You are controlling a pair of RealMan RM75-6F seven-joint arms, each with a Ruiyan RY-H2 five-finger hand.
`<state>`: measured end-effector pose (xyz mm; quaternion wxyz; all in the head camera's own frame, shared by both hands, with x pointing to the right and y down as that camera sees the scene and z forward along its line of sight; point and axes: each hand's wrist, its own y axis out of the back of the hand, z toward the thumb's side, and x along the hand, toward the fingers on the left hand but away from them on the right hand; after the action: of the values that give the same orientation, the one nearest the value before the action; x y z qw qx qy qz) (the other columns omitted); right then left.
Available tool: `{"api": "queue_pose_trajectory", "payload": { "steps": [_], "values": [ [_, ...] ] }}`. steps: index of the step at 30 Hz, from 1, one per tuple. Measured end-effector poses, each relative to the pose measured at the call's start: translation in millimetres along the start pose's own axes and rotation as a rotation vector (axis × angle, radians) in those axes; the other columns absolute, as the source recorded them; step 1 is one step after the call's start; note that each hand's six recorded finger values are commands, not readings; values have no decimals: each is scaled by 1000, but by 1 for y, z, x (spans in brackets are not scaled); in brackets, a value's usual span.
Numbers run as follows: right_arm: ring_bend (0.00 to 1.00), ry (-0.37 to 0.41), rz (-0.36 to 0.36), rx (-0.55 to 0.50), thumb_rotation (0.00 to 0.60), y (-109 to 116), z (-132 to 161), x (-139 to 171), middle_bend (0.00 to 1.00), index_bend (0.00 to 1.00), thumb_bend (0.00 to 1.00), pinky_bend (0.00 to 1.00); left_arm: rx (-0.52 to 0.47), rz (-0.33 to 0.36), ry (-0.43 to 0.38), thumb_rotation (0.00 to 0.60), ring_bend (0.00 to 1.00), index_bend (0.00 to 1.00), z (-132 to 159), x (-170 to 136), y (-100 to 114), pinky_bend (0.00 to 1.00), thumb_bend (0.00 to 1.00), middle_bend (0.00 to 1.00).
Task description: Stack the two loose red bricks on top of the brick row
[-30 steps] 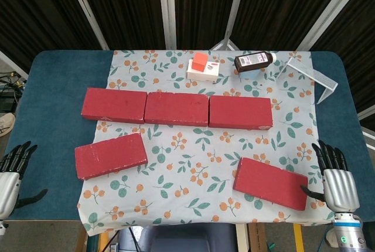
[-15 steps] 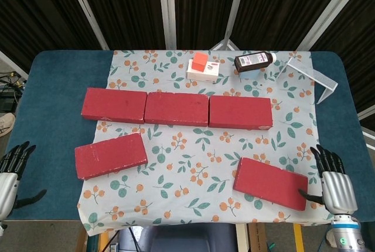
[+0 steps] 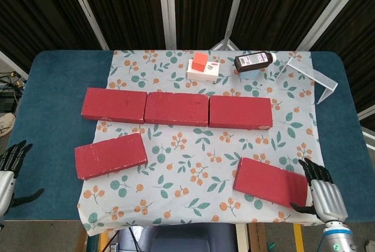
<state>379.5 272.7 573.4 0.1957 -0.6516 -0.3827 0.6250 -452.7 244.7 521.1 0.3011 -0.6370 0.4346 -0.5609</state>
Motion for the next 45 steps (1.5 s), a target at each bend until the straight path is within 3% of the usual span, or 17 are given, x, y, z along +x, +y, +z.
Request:
{"api": "queue_pose_trajectory", "payload": {
  "steps": [24,36,45],
  "values": [
    [0,3,119,80,600,-47,52,-16,0,0,55,0,0,-18,0,600,0,54,-2,5,-2,117,0,0],
    [0,-9,157,76,600,-63,55,-35,0,0,55,0,12,-26,9,600,0,55,-1,6,-5,117,0,0],
    [0,-16,158,84,600,-62,54,-47,0,0,55,0,27,-32,16,600,0,55,1,7,-8,117,0,0]
  ]
}}
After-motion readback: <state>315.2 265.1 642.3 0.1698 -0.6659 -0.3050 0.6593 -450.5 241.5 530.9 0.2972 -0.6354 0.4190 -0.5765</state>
